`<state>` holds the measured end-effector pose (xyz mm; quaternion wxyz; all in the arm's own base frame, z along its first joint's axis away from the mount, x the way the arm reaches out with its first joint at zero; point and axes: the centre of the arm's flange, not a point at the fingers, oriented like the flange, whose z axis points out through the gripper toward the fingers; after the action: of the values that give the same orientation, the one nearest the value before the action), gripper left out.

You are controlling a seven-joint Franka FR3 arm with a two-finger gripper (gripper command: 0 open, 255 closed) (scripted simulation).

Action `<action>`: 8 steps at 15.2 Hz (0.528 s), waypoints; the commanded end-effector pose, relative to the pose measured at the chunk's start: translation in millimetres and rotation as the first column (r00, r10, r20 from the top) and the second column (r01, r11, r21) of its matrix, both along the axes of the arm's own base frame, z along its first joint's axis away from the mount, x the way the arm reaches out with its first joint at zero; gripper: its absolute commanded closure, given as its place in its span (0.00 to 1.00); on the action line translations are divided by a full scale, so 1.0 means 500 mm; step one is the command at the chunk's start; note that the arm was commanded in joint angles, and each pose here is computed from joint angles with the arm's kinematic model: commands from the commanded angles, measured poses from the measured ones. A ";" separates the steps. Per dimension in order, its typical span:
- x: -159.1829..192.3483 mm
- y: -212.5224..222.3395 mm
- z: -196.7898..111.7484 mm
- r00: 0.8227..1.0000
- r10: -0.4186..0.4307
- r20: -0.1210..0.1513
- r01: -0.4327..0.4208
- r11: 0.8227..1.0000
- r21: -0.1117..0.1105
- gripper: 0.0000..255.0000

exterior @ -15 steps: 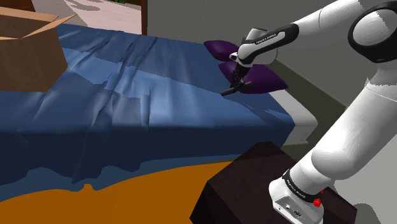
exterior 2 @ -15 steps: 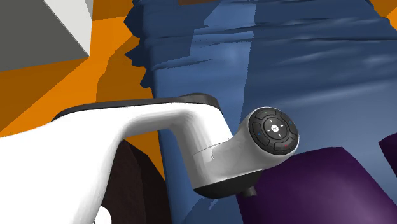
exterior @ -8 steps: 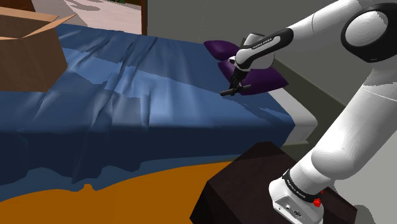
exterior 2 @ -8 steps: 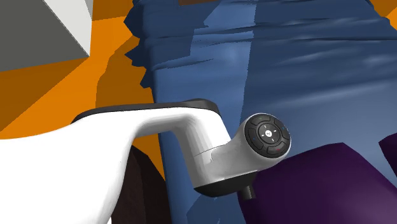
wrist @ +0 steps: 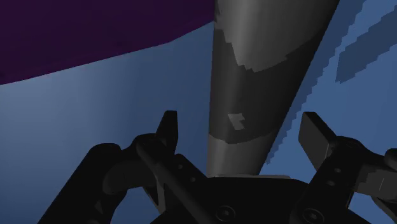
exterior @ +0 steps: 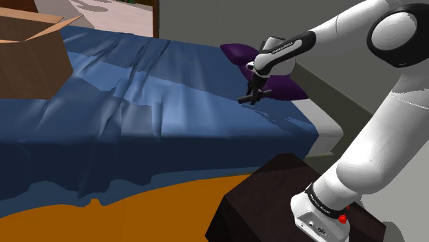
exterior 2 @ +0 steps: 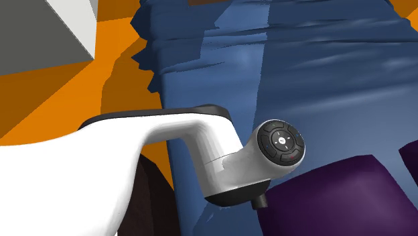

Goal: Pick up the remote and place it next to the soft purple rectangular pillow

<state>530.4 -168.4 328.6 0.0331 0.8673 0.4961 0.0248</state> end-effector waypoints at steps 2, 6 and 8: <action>0.000 0.000 -0.001 1.000 0.000 -0.001 0.000 1.000 0.000 0.00; -0.008 0.002 0.077 1.000 0.000 -0.001 0.000 1.000 0.000 0.00; -0.010 0.003 0.098 1.000 0.000 -0.001 0.000 1.000 0.000 0.00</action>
<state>526.9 -166.6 372.5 0.0332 0.8672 0.4963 0.0248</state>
